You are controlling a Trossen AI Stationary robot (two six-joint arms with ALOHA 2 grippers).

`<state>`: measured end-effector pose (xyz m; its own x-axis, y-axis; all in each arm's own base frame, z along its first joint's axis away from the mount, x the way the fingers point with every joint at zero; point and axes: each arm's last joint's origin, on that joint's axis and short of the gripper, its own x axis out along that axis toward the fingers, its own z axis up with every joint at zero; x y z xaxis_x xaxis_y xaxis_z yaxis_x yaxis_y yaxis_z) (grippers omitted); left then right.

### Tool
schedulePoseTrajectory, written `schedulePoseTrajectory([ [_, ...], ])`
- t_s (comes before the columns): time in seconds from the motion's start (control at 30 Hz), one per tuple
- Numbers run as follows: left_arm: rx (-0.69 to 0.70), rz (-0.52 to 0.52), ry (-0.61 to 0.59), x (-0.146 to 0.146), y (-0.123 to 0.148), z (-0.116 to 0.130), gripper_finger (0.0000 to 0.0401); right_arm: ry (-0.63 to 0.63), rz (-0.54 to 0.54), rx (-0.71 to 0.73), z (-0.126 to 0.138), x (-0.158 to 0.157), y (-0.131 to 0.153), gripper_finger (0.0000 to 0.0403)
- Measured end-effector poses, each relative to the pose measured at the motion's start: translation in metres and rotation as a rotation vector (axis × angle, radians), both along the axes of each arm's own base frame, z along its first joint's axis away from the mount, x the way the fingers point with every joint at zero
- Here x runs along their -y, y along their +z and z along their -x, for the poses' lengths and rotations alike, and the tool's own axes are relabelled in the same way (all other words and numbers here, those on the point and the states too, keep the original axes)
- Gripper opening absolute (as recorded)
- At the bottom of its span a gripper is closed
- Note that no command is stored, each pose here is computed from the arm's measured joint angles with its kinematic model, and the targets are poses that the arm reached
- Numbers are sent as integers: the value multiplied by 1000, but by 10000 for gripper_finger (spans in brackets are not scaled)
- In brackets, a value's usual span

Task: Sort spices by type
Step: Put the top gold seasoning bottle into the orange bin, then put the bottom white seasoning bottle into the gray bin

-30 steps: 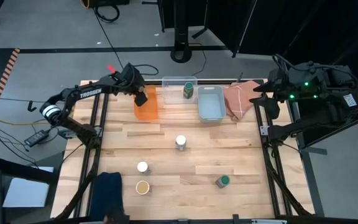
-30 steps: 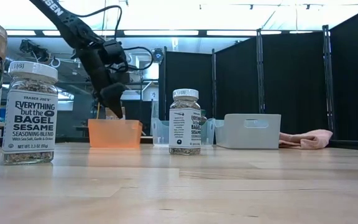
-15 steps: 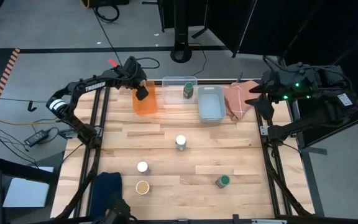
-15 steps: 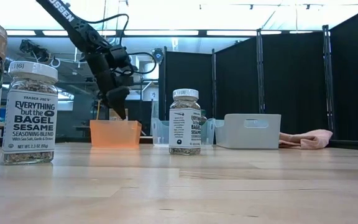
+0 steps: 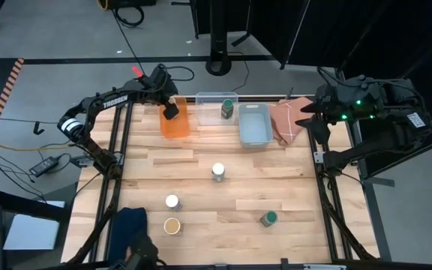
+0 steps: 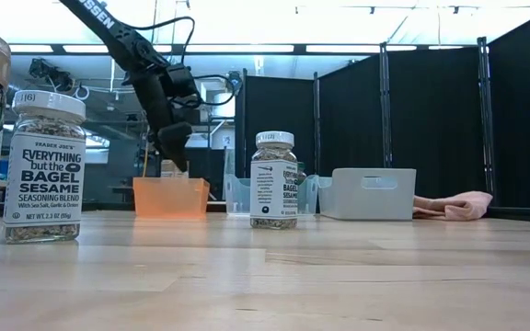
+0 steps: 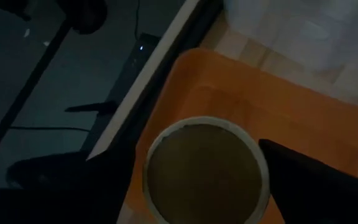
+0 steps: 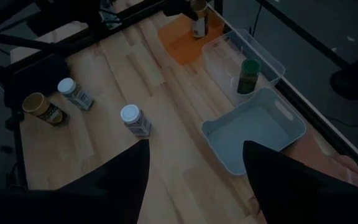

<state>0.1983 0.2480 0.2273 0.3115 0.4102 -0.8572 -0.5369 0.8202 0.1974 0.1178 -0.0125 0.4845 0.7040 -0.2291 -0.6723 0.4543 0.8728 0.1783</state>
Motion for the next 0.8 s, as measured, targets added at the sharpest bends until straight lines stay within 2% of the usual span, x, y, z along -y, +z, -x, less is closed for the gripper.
schedulePoseTrajectory([
  [0.3,-21,1,-4,1,3,2,359,4,-3,0,0,0,0,268],
  [0.8,3,-28,6,19,29,11,360,5,-4,0,0,0,0,270],
])
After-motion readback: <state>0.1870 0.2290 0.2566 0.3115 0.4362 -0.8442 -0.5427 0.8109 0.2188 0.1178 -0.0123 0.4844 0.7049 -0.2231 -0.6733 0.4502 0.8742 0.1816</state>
